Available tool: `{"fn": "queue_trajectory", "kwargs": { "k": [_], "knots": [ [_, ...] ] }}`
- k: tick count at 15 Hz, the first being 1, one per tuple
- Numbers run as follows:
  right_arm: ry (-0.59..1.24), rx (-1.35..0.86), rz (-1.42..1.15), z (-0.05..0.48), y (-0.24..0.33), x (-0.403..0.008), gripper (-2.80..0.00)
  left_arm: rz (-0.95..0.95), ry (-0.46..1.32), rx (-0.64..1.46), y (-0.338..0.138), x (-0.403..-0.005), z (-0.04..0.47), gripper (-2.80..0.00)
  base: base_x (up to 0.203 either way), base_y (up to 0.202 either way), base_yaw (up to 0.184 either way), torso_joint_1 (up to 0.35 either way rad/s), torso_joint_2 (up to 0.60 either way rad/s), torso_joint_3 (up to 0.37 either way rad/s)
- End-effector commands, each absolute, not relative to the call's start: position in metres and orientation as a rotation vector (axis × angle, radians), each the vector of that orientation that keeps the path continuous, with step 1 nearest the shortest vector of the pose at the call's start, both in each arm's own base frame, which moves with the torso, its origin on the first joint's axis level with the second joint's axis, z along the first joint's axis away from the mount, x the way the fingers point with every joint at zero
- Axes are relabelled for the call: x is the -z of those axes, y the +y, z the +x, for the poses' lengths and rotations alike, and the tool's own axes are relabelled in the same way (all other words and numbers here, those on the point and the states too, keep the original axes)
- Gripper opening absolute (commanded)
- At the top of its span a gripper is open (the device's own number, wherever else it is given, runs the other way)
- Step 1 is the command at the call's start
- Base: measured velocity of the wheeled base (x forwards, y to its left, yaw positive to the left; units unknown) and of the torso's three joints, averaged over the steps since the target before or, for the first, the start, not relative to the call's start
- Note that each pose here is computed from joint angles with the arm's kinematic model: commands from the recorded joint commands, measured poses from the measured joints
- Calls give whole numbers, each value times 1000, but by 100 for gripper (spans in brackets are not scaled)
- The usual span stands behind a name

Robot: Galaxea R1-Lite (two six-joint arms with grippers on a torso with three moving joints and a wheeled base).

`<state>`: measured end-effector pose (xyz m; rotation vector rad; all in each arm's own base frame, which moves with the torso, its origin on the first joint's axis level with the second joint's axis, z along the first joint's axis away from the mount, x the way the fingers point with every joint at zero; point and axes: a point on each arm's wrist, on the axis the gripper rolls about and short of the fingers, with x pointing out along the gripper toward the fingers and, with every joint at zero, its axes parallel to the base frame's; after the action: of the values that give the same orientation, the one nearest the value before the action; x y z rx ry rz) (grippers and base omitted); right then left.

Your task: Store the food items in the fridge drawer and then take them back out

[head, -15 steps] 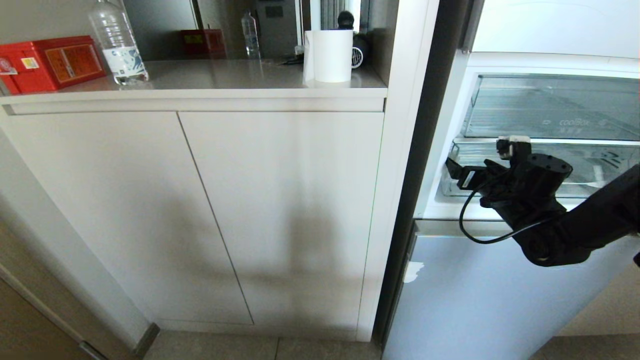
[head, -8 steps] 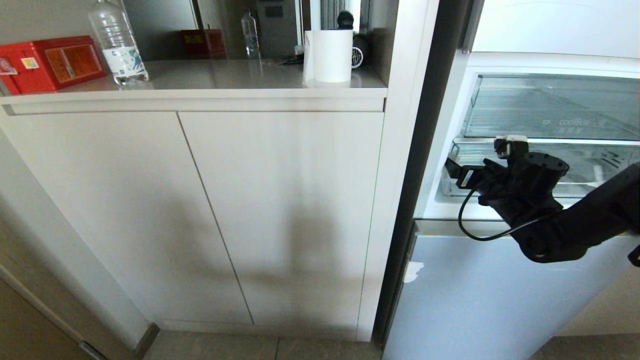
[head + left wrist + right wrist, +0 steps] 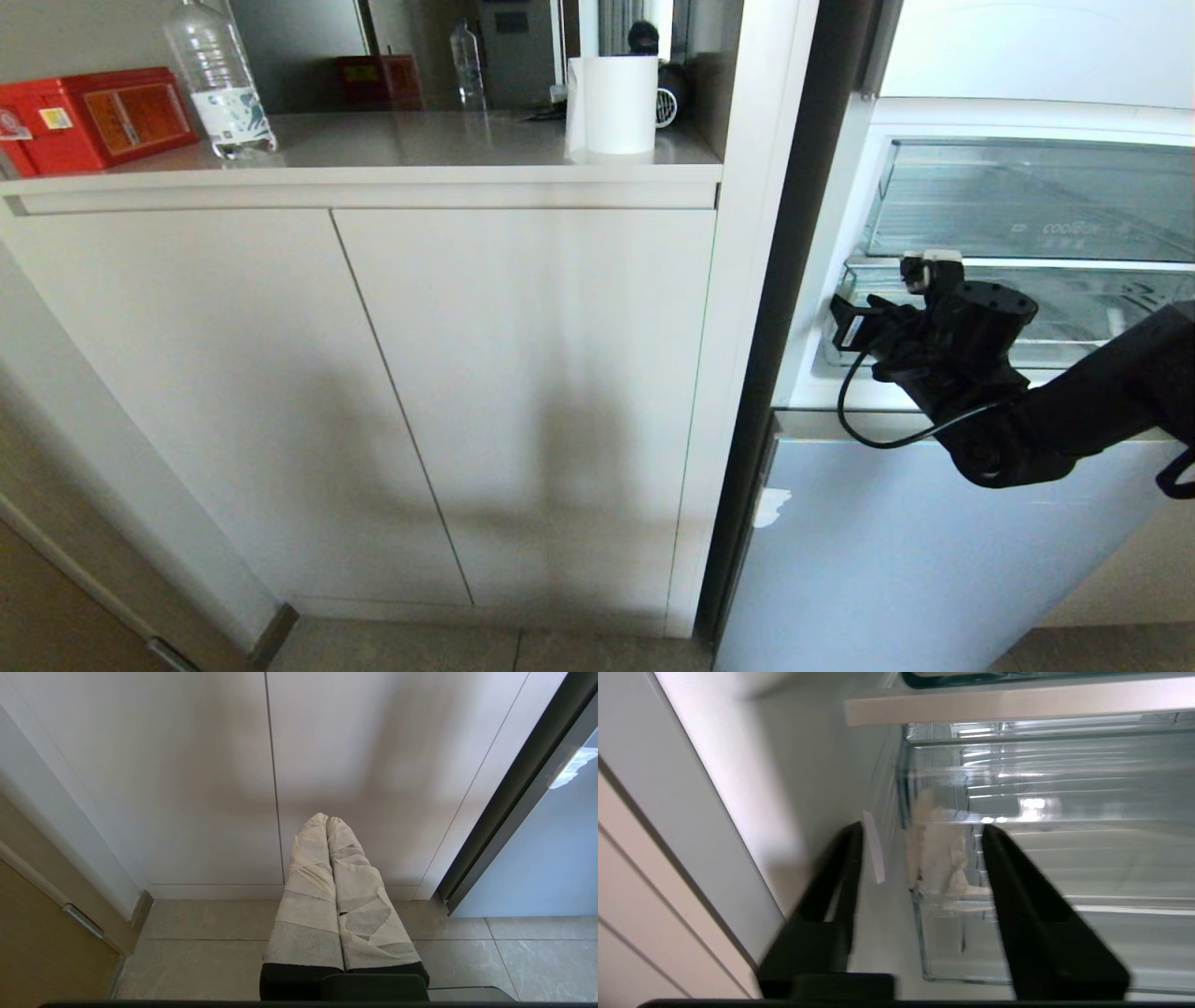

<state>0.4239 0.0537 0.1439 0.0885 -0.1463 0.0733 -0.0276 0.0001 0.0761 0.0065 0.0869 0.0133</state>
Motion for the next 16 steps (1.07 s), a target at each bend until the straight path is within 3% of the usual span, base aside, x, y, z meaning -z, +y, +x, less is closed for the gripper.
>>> {"fn": "queue_trajectory", "kwargs": {
  "k": [1,9,16],
  "knots": [
    [-173,-76,95,430,65,-148,-280,6,89,-14,0,-76,-28,-280,0,0,0,0,0,0],
    [-161,-91,97,418,72,-151,-280,6,89,-14,0,-76,-28,-280,0,0,0,0,0,0],
    [-162,-107,104,359,62,-162,-280,6,89,-14,0,-76,-28,-280,0,0,0,0,0,0]
  ]
}}
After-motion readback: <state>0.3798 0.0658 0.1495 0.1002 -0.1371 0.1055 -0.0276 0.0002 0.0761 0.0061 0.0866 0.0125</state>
